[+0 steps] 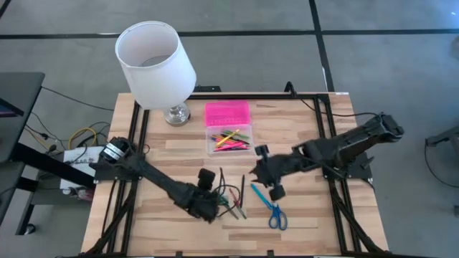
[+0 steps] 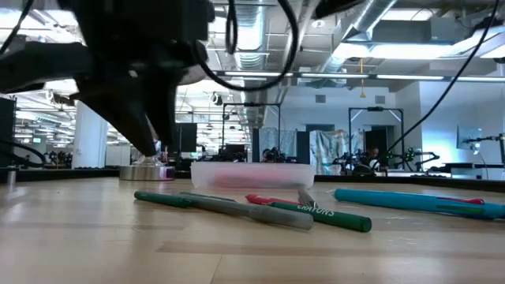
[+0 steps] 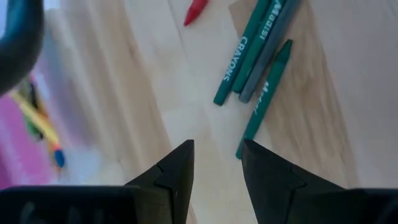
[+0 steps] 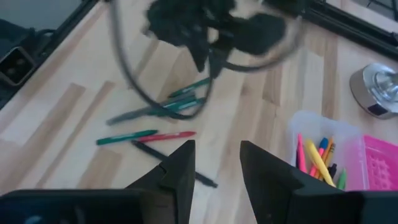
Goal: Pick & place school supplies into a supply box
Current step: Put the green crayon into the pink supply box
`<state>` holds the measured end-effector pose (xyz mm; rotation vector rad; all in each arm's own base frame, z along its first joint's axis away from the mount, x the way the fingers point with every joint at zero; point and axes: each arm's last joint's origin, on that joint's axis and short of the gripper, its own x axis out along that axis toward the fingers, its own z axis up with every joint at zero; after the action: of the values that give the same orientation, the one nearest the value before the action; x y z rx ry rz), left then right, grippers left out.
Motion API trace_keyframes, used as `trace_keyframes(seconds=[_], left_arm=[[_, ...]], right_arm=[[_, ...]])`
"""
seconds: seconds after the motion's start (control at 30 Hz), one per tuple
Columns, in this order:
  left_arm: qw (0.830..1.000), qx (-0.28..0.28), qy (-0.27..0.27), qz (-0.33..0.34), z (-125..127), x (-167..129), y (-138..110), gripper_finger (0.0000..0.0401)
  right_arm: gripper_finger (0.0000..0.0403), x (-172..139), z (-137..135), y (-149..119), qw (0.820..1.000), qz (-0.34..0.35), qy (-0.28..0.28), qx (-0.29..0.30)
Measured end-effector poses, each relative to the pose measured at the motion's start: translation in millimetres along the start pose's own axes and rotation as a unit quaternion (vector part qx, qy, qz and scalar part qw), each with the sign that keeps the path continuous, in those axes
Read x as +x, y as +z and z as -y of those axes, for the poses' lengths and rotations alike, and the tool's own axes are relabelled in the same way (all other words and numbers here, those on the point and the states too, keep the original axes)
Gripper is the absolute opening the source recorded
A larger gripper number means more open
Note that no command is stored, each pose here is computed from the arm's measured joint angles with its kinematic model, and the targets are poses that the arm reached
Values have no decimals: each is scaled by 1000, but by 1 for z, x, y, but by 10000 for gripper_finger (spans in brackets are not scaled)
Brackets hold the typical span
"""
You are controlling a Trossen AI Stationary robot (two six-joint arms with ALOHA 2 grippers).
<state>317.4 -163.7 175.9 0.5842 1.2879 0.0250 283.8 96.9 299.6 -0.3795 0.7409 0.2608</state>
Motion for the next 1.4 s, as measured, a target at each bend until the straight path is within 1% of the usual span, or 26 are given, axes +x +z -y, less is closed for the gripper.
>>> trace_keyframes(seconds=[0.13, 0.33, 0.53, 0.67, 0.8, 0.97, 1.07, 1.17, 1.27, 1.4], left_arm=[[999, -1, -49, -5, -14, 8, 3, 128], [996, 3, -92, -7, -24, 14, 3, 128], [994, 7, -105, 4, -24, 20, 2, 128], [993, 18, -119, 2, -17, 38, -10, 128], [993, 0, -122, 1, -15, 44, -20, 128], [990, 1, -135, 29, -15, 43, -21, 128], [989, 6, -146, 35, -18, 45, -21, 128], [983, 8, -178, 44, -25, 48, -20, 128], [976, -7, -213, 53, -35, 53, -19, 128], [969, -22, -239, 54, -44, 57, -20, 128]], right_arm=[[120, -10, -26, 1, 1000, -11, -16, -13], [120, -17, -56, -4, 998, -41, -46, -14], [120, -27, -81, -10, 995, -54, -82, -2], [120, -35, -98, -13, 994, -46, -101, -3], [120, -43, -113, -14, 992, -27, -121, -18], [120, -48, -120, -14, 988, -7, -152, -24], [120, -48, -120, -14, 988, -7, -153, -21], [120, -48, -119, -14, 988, -7, -155, -16], [120, -46, -116, -13, 987, -7, -158, -6], [120, -45, -117, -15, 988, -6, -156, 0]])
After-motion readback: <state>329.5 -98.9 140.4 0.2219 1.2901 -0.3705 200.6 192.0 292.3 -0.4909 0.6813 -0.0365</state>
